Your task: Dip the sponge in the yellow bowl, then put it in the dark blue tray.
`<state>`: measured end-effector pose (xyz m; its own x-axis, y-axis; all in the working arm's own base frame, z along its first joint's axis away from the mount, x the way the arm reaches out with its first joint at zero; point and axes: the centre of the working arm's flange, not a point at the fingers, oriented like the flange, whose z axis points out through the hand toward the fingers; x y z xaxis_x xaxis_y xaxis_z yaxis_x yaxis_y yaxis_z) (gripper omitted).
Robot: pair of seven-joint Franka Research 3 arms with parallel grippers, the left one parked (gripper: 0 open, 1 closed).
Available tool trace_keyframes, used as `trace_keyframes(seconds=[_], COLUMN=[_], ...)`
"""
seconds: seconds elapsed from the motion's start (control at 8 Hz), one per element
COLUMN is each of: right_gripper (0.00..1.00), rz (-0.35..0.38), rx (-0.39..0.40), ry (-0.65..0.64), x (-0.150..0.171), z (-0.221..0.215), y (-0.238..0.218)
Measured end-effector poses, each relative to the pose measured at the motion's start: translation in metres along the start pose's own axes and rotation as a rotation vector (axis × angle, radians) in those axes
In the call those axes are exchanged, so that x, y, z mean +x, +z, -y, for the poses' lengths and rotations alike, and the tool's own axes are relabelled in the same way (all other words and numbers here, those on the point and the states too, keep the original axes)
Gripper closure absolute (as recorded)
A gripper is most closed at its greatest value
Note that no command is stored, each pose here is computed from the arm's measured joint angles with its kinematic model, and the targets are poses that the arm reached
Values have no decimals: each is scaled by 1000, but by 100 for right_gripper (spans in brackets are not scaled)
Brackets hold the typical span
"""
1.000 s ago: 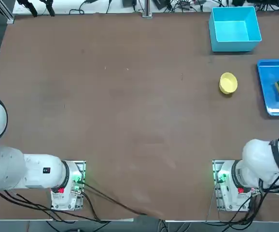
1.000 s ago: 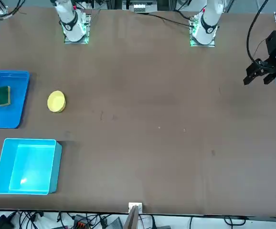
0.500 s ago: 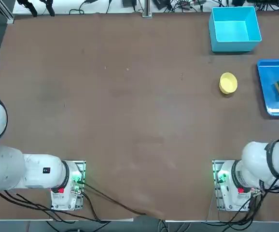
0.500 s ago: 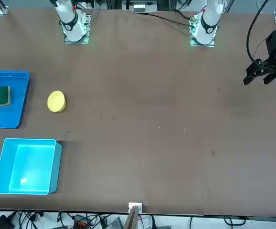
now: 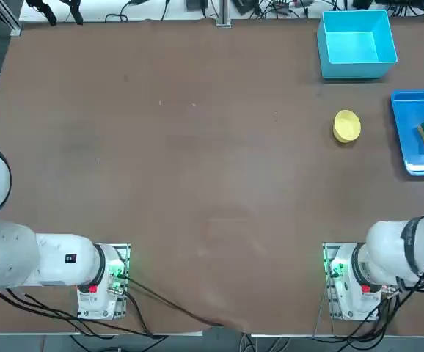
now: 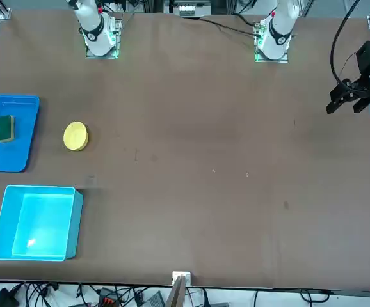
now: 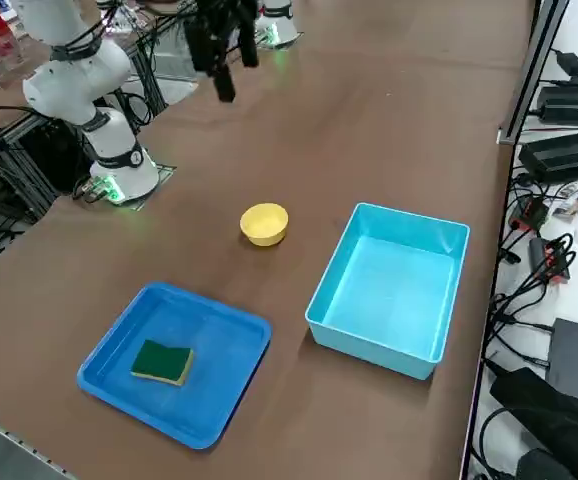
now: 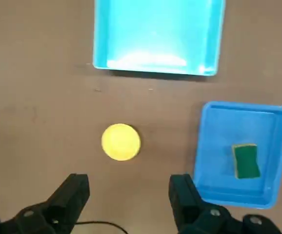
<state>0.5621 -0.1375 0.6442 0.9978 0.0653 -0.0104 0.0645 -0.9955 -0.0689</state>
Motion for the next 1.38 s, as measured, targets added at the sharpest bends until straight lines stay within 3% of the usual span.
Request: trace_keyframes(seconds=[0.62, 1.38], right_gripper=[0, 0], rz=[33, -45], rx=[-10, -58], ry=[-50, 3], x=[8, 1], z=[114, 187], y=[10, 39])
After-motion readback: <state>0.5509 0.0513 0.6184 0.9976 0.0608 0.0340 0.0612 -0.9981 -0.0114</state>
